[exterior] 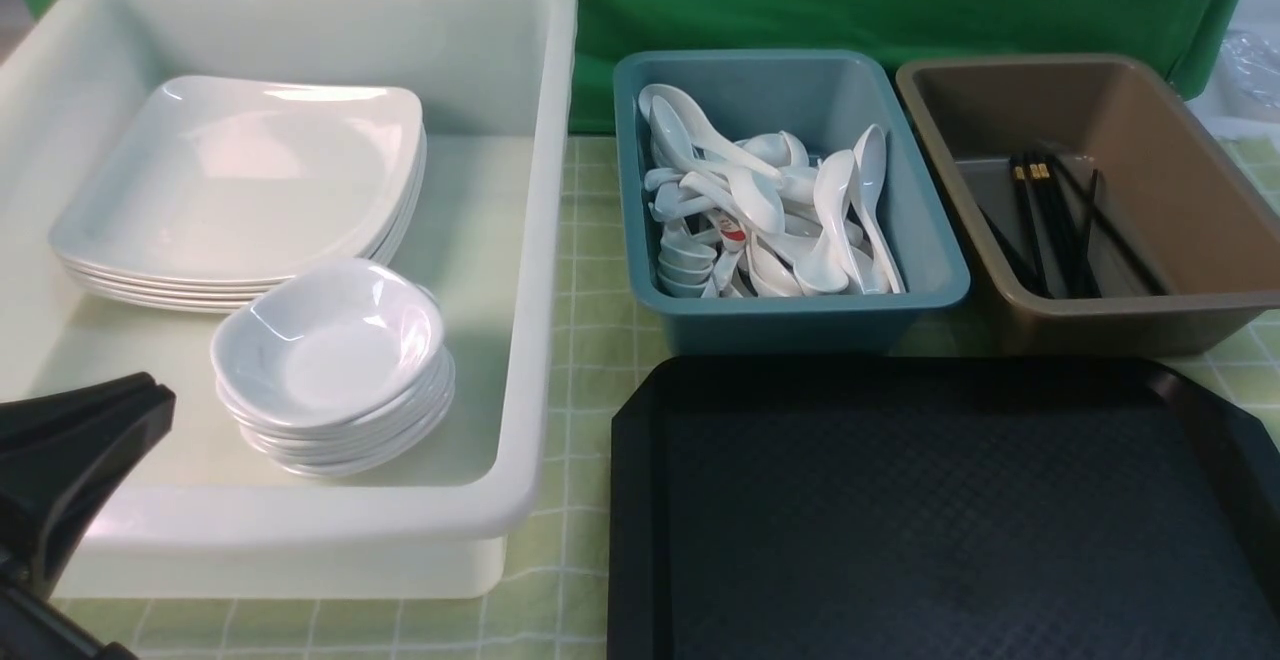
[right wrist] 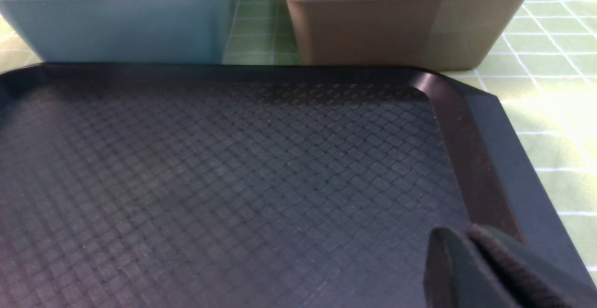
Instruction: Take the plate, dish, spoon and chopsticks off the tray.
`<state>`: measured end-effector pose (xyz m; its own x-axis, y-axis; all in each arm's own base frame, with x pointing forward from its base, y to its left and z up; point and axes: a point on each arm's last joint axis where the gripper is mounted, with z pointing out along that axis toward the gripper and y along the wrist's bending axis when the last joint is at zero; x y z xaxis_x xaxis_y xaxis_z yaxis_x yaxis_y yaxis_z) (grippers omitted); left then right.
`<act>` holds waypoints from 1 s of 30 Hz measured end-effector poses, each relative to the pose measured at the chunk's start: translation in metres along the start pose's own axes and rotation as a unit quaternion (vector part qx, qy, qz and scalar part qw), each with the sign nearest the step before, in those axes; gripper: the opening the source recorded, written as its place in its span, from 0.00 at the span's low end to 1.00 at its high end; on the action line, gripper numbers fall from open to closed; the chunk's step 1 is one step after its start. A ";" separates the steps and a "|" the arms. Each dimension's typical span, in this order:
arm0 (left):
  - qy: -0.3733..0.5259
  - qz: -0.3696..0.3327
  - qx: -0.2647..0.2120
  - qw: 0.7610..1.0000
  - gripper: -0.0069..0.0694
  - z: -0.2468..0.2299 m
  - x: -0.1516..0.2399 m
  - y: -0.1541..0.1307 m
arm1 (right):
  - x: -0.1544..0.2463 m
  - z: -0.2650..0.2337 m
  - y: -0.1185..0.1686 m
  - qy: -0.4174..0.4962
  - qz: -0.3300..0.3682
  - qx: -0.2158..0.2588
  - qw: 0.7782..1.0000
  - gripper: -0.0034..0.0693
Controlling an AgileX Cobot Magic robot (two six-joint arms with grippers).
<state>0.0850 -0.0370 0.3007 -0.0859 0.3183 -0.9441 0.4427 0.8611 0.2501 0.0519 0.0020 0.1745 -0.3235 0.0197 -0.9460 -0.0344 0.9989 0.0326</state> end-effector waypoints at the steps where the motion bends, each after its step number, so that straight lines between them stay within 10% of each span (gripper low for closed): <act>1: 0.000 0.000 0.000 1.000 0.10 0.000 0.000 0.000 | 0.000 0.000 0.000 0.000 0.000 0.000 1.000 0.15; 12: -0.014 -0.002 -0.025 1.000 0.10 0.000 -0.001 0.004 | 0.000 0.000 0.000 0.000 0.000 0.000 1.000 0.19; 18: -0.073 -0.055 -0.173 0.981 0.10 -0.012 0.023 0.019 | 0.000 0.000 0.000 0.000 0.000 0.000 1.000 0.22; 25: -0.093 -0.098 -0.241 0.961 0.10 -0.025 0.080 0.004 | 0.000 0.000 0.000 0.000 0.000 0.000 1.000 0.24; 28: -0.072 -0.130 -0.245 0.958 0.10 -0.021 0.103 -0.002 | 0.000 0.000 0.000 0.000 0.000 0.000 1.000 0.25; 29: -0.077 -0.133 -0.109 0.982 0.10 -0.019 0.108 -0.003 | 0.000 0.000 0.000 0.000 0.000 0.000 1.000 0.25; 30: -0.037 -0.156 -0.236 0.958 0.10 -0.019 0.112 -0.005 | 0.000 0.000 0.000 0.000 0.000 0.000 1.000 0.25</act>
<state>0.0565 0.0019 0.1976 -0.0780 0.0015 -0.9970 -0.0494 0.9988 0.0054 0.0520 0.0020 0.1745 -0.3226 0.0198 -0.9463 -0.0345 0.9989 0.0326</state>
